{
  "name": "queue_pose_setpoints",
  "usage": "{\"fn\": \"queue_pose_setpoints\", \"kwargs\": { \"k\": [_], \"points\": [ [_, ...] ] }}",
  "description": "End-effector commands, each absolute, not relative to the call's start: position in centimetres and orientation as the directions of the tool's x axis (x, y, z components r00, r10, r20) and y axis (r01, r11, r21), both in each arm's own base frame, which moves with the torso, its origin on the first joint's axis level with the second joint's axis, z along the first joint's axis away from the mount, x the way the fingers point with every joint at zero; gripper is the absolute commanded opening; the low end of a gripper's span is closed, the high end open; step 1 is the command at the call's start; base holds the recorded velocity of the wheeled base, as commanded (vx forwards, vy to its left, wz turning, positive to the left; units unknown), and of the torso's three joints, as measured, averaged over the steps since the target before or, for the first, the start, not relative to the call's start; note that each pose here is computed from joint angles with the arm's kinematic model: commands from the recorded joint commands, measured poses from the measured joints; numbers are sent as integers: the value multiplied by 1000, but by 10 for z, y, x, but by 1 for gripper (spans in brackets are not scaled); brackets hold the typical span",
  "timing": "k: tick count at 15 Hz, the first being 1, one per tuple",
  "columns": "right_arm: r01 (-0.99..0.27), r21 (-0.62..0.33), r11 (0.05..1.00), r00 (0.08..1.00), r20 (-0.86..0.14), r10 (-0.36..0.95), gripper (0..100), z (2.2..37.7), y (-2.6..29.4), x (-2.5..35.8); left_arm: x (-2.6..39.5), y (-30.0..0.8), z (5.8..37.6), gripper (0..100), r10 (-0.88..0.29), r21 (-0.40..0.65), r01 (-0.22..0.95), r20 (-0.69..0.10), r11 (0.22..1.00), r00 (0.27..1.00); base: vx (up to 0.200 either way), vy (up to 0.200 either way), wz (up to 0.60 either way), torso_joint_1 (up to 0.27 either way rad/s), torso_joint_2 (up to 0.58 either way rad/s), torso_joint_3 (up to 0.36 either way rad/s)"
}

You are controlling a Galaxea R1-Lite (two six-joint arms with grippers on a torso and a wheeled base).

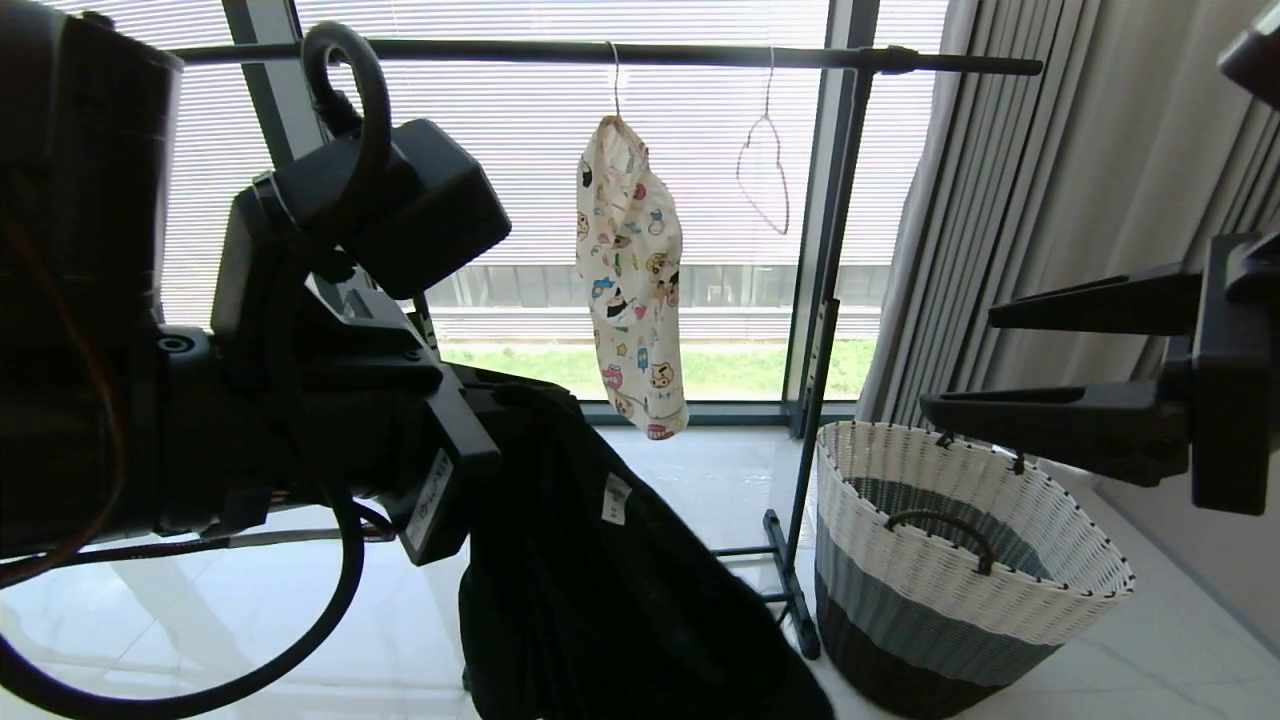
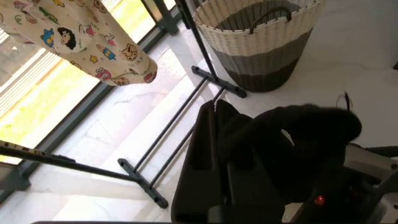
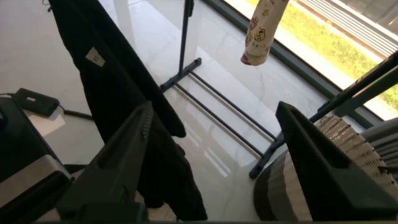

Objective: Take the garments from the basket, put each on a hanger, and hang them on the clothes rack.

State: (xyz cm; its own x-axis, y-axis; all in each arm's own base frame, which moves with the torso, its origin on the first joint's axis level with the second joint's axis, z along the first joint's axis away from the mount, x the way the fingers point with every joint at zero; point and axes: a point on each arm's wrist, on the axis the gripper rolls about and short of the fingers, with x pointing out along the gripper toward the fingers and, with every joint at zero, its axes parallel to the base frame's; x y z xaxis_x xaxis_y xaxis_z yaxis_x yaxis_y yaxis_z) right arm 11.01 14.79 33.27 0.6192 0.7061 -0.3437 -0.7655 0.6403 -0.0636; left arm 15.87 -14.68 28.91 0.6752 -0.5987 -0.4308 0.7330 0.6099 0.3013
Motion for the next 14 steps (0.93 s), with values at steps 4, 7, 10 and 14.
{"fn": "queue_pose_setpoints", "kwargs": {
  "k": [4, 7, 10, 14],
  "points": [
    [-531, -148, 834, 791, -441, 424, 100, 306, 108, 117, 160, -106, 255, 0, -342, 362, 562, -516, 744, 785, 0, 0, 0, 0, 0, 0],
    [-304, -226, 926, 856, -492, 160, 100, 267, 81, 126, 143, -60, 244, 0, -218, 348, 431, -510, 832, 832, 0, 0, 0, 0, 0, 0],
    [-221, -250, 943, 882, -463, 84, 100, 240, 74, 127, 140, -34, 241, 0, -144, 317, 339, -507, 886, 850, 0, 0, 0, 0, 0, 0],
    [-197, -275, 941, 904, -423, 66, 100, 227, 74, 127, 142, -19, 233, 0, -50, 312, 248, -528, 917, 848, 0, 0, 0, 0, 0, 0]
  ]
}}
